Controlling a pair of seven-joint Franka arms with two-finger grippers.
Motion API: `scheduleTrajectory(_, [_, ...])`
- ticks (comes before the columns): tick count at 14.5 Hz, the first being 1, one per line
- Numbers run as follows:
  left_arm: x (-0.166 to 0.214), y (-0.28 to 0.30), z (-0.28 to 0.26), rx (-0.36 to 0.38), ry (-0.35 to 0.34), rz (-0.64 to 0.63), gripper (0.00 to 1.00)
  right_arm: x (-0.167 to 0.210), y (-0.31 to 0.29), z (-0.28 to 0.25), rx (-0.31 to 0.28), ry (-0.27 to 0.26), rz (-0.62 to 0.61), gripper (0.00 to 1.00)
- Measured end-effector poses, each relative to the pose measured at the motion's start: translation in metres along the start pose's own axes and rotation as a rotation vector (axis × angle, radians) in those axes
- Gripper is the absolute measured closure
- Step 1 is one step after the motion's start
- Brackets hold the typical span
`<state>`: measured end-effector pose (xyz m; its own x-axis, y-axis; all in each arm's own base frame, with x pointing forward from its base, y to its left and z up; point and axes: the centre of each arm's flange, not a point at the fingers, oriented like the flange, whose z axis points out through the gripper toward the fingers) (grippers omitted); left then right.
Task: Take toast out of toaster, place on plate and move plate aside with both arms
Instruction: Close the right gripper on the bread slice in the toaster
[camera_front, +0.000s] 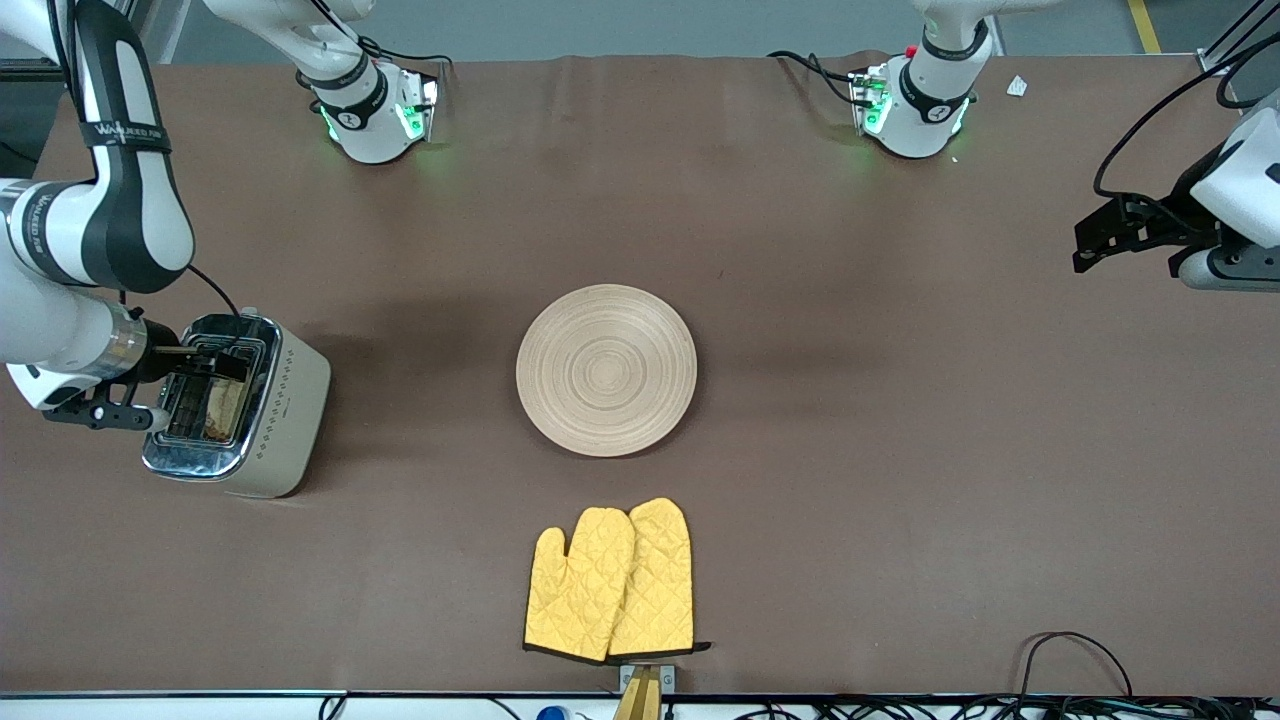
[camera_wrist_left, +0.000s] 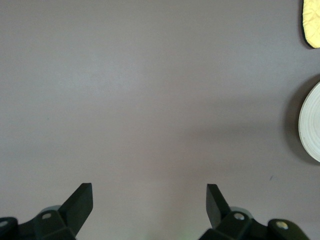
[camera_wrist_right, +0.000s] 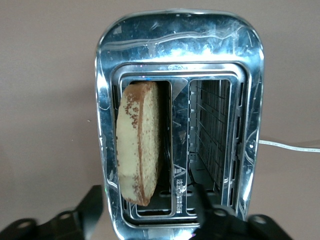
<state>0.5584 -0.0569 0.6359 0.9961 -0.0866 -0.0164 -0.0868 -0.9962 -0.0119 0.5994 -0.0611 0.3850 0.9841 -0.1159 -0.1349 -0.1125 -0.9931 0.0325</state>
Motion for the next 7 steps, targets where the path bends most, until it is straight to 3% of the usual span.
scheduleTrajectory(4, [0.0017,0.0004,0.0045,-0.001,-0.012,0.001,0.0,0.0042,-0.0005,0.0109,-0.002,-0.008,0.0,0.7])
scheduleTrajectory(7, [0.002,0.0003,0.0063,-0.001,-0.017,0.001,0.0,0.005,-0.0037,0.0086,-0.002,-0.012,-0.005,0.88])
